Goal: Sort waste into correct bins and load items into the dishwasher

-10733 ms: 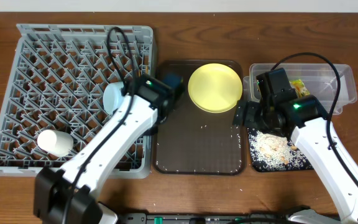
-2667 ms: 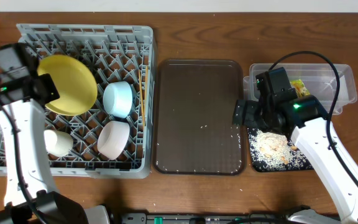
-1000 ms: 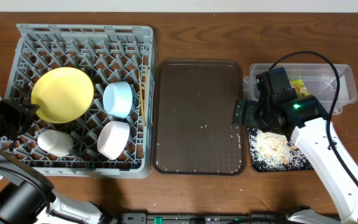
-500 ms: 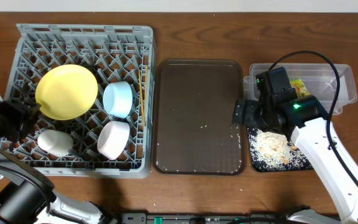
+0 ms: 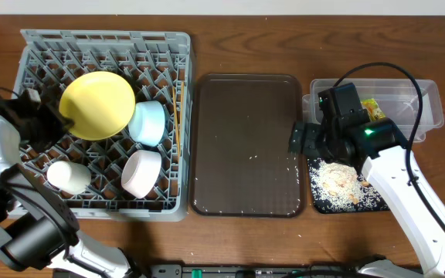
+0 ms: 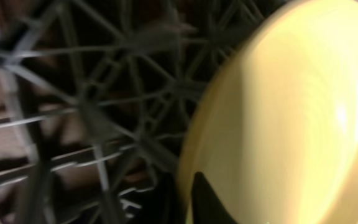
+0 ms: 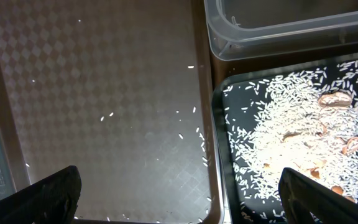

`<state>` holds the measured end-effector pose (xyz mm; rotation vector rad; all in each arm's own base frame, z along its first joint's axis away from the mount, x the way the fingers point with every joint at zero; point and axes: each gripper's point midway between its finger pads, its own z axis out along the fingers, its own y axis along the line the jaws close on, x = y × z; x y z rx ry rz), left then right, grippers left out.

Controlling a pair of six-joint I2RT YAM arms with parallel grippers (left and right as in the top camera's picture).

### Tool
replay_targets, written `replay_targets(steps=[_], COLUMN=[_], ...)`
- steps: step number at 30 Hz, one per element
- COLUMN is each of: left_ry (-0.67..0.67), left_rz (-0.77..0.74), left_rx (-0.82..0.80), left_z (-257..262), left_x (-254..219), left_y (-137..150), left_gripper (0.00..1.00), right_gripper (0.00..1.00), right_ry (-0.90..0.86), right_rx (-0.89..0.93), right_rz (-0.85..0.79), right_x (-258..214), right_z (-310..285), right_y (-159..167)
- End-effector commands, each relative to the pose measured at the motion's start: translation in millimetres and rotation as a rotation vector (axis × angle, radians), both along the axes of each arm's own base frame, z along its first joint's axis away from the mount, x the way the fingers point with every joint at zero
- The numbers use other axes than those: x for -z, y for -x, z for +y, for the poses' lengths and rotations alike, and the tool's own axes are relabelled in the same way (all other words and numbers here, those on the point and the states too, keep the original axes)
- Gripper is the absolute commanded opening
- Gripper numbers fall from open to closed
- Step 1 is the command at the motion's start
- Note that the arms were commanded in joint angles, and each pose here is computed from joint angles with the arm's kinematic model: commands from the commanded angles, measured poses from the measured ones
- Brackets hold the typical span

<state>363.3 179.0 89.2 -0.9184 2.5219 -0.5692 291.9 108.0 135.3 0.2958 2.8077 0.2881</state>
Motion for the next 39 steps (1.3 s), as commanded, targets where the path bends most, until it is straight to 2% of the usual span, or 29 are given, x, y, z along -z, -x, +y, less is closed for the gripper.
replay_targets(steps=[1, 6, 9, 12, 15, 17, 19, 25, 30, 39], left_ry=[0.015, 0.2, 0.162, 0.049, -0.082, -0.279, -0.417, -0.686, -0.826, -0.907], left_rz=[0.038, -0.272, -0.355, -0.333, -0.303, -0.171, -0.08, 0.09, 0.158, 0.147], left_rx=[-0.074, -0.076, -0.13, -0.183, -0.158, -0.181, -0.193, -0.218, -0.233, -0.16], left_z=[14.2, 20.1, 40.8, 52.1, 46.5, 48.3, 48.8, 42.4, 40.2, 25.4], left_x=[6.0, -56.9, -89.1, -107.7, -122.8, -124.2, -126.0, -130.9, -138.3, -144.9], left_y=[12.0, 3.1, 17.3, 37.7, 49.9, 63.1, 68.7, 69.1, 69.3, 55.2], left_gripper=[0.08, 0.08, 0.08, 0.08, 0.08, 0.07, 0.07, 0.07, 0.07, 0.07], right_gripper=[0.99, 0.99, 0.99, 0.99, 0.99, 0.99, 0.99, 0.99, 0.99, 0.99], right_ry=[0.003, 0.003, 0.003, 0.003, 0.005, 0.005, 0.005, 0.006, 0.01, 0.013], right_rx=[-0.013, -0.013, -0.013, -0.014, -0.014, -0.014, -0.014, -0.014, -0.014, -0.014], right_rz=[-0.007, -0.006, -0.007, -0.007, -0.004, -0.004, -0.004, 0.0, 0.012, 0.022], right_x=[-0.9, -0.8, -0.9, -0.9, -0.6, -0.6, -0.6, -0.2, 0.8, 1.7], right_z=[1.3, 1.2, 1.2, 1.3, 1.0, 1.0, 0.9, 0.6, -0.2, -1.0], right_y=[-0.1, 0.1, -0.1, 0.0, 0.7, 0.7, 0.7, 1.5, 4.3, 6.6])
